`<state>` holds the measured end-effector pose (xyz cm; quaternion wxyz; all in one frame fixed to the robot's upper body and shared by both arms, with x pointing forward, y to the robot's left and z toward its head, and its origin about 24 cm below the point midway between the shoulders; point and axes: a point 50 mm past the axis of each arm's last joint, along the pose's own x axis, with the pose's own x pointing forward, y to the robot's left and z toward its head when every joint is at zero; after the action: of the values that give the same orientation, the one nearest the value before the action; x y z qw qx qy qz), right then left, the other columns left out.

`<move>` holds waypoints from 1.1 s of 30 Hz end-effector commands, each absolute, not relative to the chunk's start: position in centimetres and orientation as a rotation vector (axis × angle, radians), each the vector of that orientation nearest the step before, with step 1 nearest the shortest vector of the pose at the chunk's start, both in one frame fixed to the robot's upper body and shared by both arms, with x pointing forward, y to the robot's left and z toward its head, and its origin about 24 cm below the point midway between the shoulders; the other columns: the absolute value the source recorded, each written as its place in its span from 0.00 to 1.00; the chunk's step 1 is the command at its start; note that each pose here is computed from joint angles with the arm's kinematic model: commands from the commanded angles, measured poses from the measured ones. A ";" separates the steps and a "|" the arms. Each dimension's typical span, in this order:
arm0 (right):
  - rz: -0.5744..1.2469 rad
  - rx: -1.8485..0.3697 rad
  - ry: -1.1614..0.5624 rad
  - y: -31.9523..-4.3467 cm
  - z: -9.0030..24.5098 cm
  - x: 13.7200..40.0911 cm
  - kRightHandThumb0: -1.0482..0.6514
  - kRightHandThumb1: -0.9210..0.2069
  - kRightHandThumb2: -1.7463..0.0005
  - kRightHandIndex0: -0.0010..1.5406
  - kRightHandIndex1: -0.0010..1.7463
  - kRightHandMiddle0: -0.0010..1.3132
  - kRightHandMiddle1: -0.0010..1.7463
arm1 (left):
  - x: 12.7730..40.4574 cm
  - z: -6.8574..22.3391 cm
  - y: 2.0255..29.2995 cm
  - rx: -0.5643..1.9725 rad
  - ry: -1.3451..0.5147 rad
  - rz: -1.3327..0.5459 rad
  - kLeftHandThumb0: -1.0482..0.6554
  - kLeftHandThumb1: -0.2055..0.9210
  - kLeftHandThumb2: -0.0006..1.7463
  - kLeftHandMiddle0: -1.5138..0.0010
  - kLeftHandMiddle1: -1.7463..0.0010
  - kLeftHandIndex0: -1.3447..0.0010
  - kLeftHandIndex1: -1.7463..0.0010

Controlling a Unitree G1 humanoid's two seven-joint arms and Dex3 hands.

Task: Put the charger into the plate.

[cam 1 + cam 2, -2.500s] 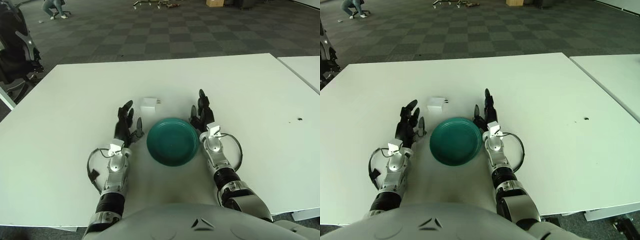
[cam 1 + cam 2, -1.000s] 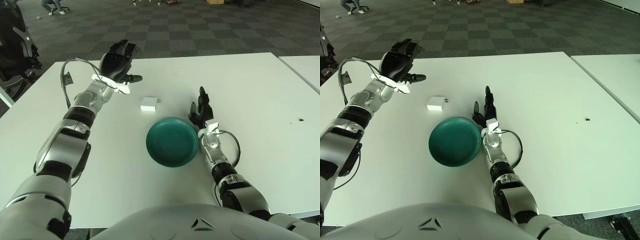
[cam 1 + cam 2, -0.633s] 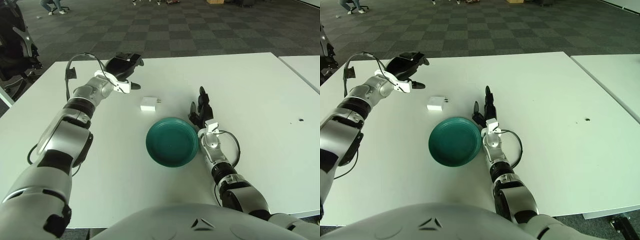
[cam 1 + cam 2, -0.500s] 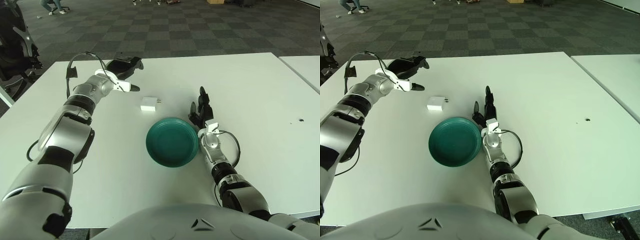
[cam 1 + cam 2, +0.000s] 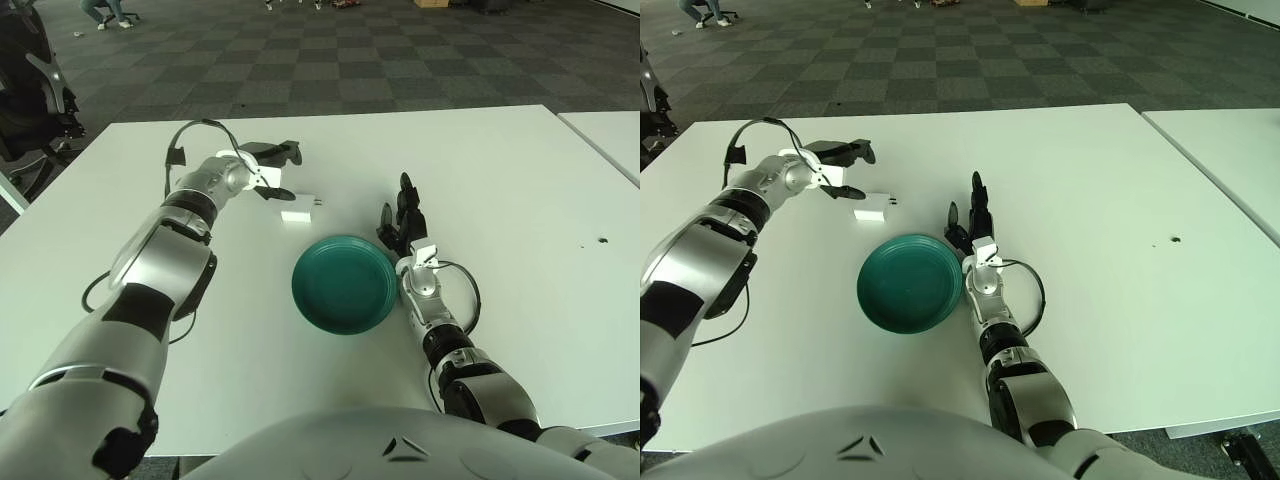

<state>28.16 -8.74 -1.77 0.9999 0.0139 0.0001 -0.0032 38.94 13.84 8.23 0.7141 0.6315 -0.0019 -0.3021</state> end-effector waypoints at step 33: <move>-0.048 -0.005 0.496 -10.0 -11.2 19.2 0.10 0.00 0.53 0.00 0.00 0.00 0.00 | 37.3 3.9 12.1 1.219 0.283 -0.773 0.10 1.00 0.39 0.84 0.99 1.00 0.47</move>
<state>28.23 -8.85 -1.81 0.9999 0.0154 0.0010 -0.0046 37.90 10.87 5.36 0.7341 0.5688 0.0876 -0.3604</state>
